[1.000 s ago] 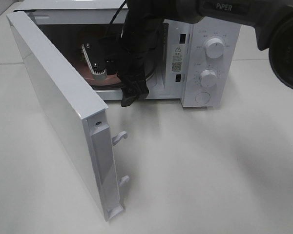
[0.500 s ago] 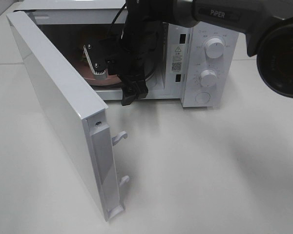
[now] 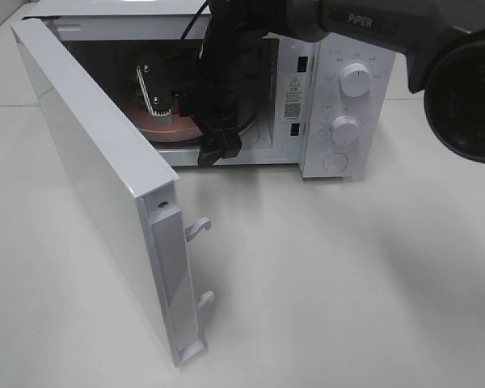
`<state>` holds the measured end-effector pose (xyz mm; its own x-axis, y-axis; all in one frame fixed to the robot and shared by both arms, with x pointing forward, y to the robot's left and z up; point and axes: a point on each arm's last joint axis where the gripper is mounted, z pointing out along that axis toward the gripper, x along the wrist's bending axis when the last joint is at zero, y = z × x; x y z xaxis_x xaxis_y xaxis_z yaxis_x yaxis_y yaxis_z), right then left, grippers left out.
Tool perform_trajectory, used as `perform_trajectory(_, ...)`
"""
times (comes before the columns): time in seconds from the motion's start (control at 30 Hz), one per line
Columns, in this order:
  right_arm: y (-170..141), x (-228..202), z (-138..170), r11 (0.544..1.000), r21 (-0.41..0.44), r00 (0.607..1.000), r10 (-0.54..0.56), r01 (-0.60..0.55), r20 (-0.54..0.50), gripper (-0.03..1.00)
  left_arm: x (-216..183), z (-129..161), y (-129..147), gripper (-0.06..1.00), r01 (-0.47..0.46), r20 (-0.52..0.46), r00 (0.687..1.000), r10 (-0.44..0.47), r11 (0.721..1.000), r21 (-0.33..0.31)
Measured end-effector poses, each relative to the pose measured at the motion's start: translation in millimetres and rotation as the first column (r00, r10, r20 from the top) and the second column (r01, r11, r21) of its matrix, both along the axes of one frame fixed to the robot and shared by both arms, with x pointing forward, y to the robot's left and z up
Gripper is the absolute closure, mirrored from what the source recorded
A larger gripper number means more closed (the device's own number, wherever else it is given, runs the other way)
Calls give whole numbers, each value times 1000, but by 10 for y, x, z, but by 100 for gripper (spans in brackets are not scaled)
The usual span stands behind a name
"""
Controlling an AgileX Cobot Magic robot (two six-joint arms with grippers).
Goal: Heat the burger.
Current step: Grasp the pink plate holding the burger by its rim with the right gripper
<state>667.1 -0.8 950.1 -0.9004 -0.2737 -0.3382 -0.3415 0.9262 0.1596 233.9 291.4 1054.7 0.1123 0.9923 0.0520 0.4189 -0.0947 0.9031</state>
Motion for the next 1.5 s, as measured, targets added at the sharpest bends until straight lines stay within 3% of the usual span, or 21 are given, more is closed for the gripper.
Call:
perform_trajectory(0.6,23,53,24,1000,30,998,-7,5,61,12,0,0,0,-4,0,0,1000,0,1000,0)
perform_trajectory(0.73,26,85,37,996,58,994,-70,66,80,13,0,0,0,-4,0,0,1000,0,1000,0)
perform_trajectory(1.07,29,126,50,994,71,988,-89,80,123,16,0,0,0,-4,0,0,1000,0,1000,0)
perform_trajectory(1.5,65,169,-91,994,70,990,-86,79,112,20,0,0,0,-4,0,0,1000,0,1000,0)
